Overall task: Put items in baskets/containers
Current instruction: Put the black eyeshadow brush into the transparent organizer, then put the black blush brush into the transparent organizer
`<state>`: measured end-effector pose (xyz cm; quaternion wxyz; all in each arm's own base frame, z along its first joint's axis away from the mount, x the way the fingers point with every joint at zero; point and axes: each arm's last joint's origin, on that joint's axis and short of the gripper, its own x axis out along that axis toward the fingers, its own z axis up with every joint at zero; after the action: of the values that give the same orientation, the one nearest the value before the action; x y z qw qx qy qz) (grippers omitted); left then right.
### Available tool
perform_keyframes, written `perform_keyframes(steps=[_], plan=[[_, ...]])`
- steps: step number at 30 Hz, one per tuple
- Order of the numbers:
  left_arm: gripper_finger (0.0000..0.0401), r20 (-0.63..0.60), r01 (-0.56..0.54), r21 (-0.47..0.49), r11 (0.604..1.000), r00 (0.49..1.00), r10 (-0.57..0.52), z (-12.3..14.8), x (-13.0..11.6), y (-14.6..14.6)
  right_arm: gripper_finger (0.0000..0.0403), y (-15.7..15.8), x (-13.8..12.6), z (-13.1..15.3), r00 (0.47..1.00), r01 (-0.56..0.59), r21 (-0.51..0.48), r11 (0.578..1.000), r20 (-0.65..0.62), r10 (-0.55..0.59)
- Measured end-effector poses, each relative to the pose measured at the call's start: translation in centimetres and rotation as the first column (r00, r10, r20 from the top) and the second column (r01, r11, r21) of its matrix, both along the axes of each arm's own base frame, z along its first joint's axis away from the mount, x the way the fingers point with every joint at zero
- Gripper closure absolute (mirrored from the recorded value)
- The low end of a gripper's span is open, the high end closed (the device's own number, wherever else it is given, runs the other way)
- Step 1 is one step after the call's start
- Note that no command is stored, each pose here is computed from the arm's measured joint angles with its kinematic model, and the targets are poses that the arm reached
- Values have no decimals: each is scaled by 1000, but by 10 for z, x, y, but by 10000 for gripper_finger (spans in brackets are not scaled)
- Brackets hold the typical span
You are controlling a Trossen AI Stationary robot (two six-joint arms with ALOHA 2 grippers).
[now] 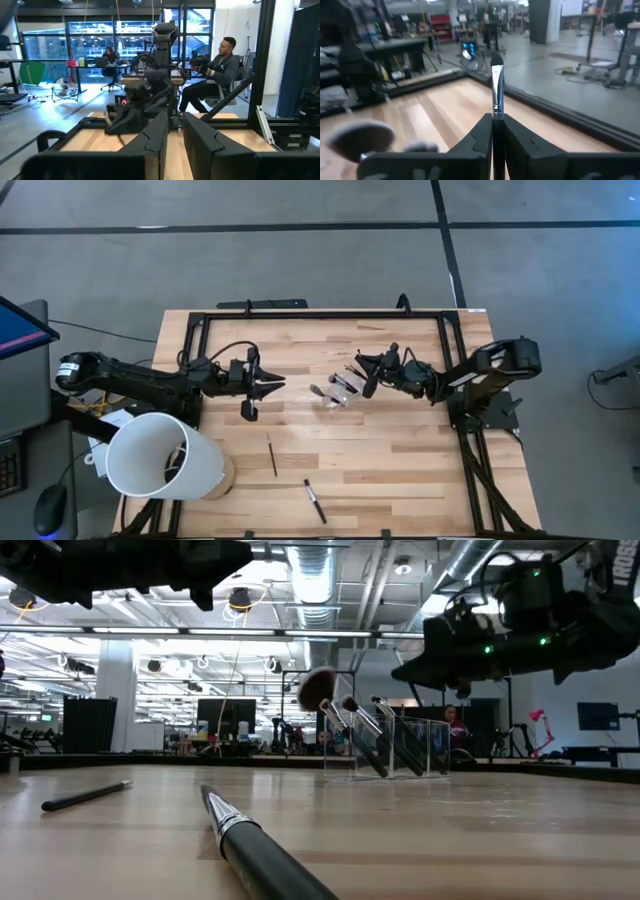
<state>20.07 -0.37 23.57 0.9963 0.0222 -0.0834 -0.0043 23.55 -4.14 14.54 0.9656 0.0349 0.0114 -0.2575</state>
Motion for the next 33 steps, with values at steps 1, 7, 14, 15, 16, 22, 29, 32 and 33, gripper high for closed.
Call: perform_keyframes(steps=[1, 7, 14, 15, 16, 22, 29, 32, 33], plan=[[344, 0, 1, 0, 1000, 1000, -1, 0, 0, 0, 377, -2, 0, -3, 1000, 6, 3, 1000, -14, -6], [344, 0, 10, 1, 1000, 1000, -10, 0, 0, 0, 393, -5, 2, -14, 998, 4, 14, 1000, -60, -3], [344, -3, 12, 2, 1000, 1000, -12, 0, 0, -1, 352, -4, 3, -14, 999, -32, 28, 999, -42, 34], [344, -3, 12, 2, 1000, 1000, -12, 0, 0, 0, 351, -4, 3, -14, 999, -32, 28, 999, -41, 34], [344, -3, 12, 2, 1000, 1000, -12, 0, 0, 0, 352, -4, 3, -14, 999, -32, 29, 999, -43, 34], [344, -10, 13, 1, 1000, 1000, -13, -1, 0, -1, 367, -3, 3, -15, 998, -35, 30, 999, -50, 36], [344, -42, 13, -1, 1000, 999, -13, -4, 1, -1, 380, -1, 3, -10, 998, -43, 3, 999, -38, 43], [344, -51, 13, -1, 1000, 999, -13, -7, 0, -1, 376, -1, 2, -5, 999, -43, -8, 999, -16, 42], [344, -53, 13, 0, 1000, 999, -13, -7, 0, -1, 372, -1, 2, -2, 999, -44, -18, 999, -10, 44]])
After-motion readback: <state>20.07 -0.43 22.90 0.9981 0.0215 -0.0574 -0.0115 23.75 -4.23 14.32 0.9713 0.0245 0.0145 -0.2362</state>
